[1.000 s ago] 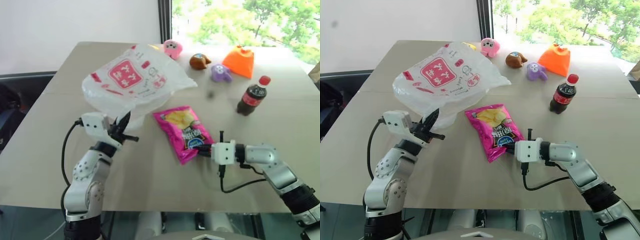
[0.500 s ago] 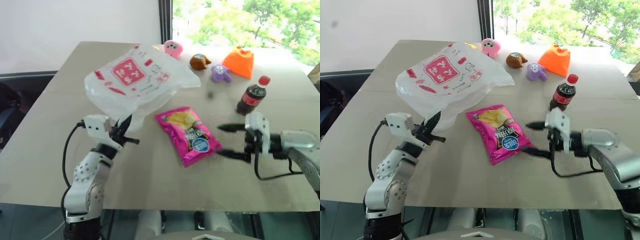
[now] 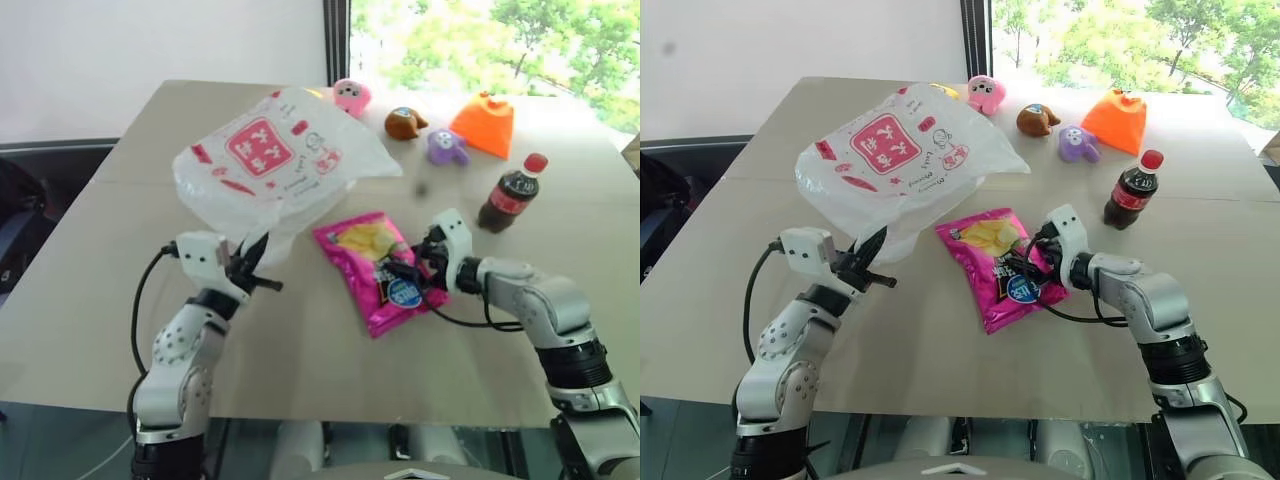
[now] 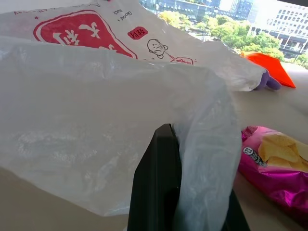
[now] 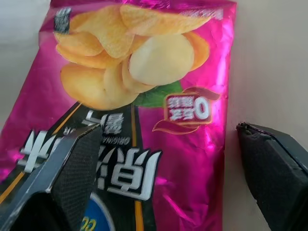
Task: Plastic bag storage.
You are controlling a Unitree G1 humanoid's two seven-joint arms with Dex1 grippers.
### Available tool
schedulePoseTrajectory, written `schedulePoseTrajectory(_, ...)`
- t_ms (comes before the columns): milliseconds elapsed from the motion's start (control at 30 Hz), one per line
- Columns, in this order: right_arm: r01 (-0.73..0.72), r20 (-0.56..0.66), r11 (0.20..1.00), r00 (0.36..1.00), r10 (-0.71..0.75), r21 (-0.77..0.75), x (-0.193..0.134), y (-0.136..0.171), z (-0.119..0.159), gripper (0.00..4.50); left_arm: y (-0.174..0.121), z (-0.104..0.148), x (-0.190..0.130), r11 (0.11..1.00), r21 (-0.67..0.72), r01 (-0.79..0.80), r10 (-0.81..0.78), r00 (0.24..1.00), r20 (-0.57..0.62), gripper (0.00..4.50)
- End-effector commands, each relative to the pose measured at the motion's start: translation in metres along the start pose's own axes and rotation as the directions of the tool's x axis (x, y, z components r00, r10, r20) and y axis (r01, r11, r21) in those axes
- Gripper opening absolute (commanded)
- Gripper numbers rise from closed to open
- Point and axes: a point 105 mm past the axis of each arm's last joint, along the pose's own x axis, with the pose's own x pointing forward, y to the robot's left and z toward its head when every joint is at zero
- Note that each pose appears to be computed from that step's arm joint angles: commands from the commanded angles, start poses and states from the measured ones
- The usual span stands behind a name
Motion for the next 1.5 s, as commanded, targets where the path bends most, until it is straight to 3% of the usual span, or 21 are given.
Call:
schedulePoseTrajectory(33,-0.106,-0.092,0.992,0.991,0.099,-0.07,0.003,0.023,-0.018,4.47,-0.003,0.006,-0.001,0.999,0.029,0.017,-0.018,0.999,0.026,0.0)
schedulePoseTrajectory(167,-0.091,-0.146,0.982,0.987,0.067,-0.166,0.008,0.019,-0.031,4.47,-0.002,0.005,0.0,0.999,0.034,0.018,-0.019,1.0,0.025,0.0)
schedulePoseTrajectory(267,-0.079,-0.156,0.971,0.987,0.044,-0.227,0.011,0.015,-0.034,3.73,-0.001,0.005,0.0,0.999,0.037,0.019,-0.02,0.999,0.027,0.0)
schedulePoseTrajectory(367,-0.08,-0.126,0.969,0.991,0.052,-0.234,0.015,0.015,-0.031,2.36,-0.001,0.005,0.001,0.999,0.043,0.022,-0.023,0.999,0.026,0.0)
schedulePoseTrajectory(433,-0.079,-0.094,0.972,0.994,0.059,-0.222,0.017,0.016,-0.026,1.2,-0.001,0.005,0.001,0.999,0.045,0.024,-0.025,0.999,0.026,0.0)
schedulePoseTrajectory(533,-0.087,-0.01,0.987,0.996,0.086,-0.134,0.02,0.02,-0.01,0.05,-0.003,0.006,0.003,0.998,0.049,0.033,-0.035,0.999,0.031,0.0)
schedulePoseTrajectory(733,-0.124,0.128,0.992,0.985,0.119,0.032,0.021,0.022,0.024,0.05,-0.014,0.011,0.002,0.993,0.048,0.11,-0.112,0.992,0.052,0.0)
schedulePoseTrajectory(1033,-0.051,0.24,0.999,0.969,0.052,-0.007,0.03,0.005,0.066,0.05,-0.032,0.013,-0.009,0.973,0.03,0.229,-0.231,0.972,0.046,0.0)
schedulePoseTrajectory(1233,0.024,0.308,0.997,0.951,0.002,-0.078,0.054,0.003,0.087,0.05,-0.06,0.02,-0.016,0.928,-0.018,0.372,-0.371,0.927,0.049,0.0)
schedulePoseTrajectory(1400,0.179,0.352,0.954,0.932,-0.085,-0.242,0.08,-0.001,0.099,0.05,-0.084,0.022,-0.03,0.865,-0.058,0.498,-0.498,0.867,0.011,0.0)
schedulePoseTrajectory(1500,0.235,0.435,0.953,0.891,-0.133,-0.189,0.089,-0.001,0.115,0.05,-0.091,0.021,-0.04,0.835,-0.091,0.543,-0.547,0.837,-0.017,0.0)
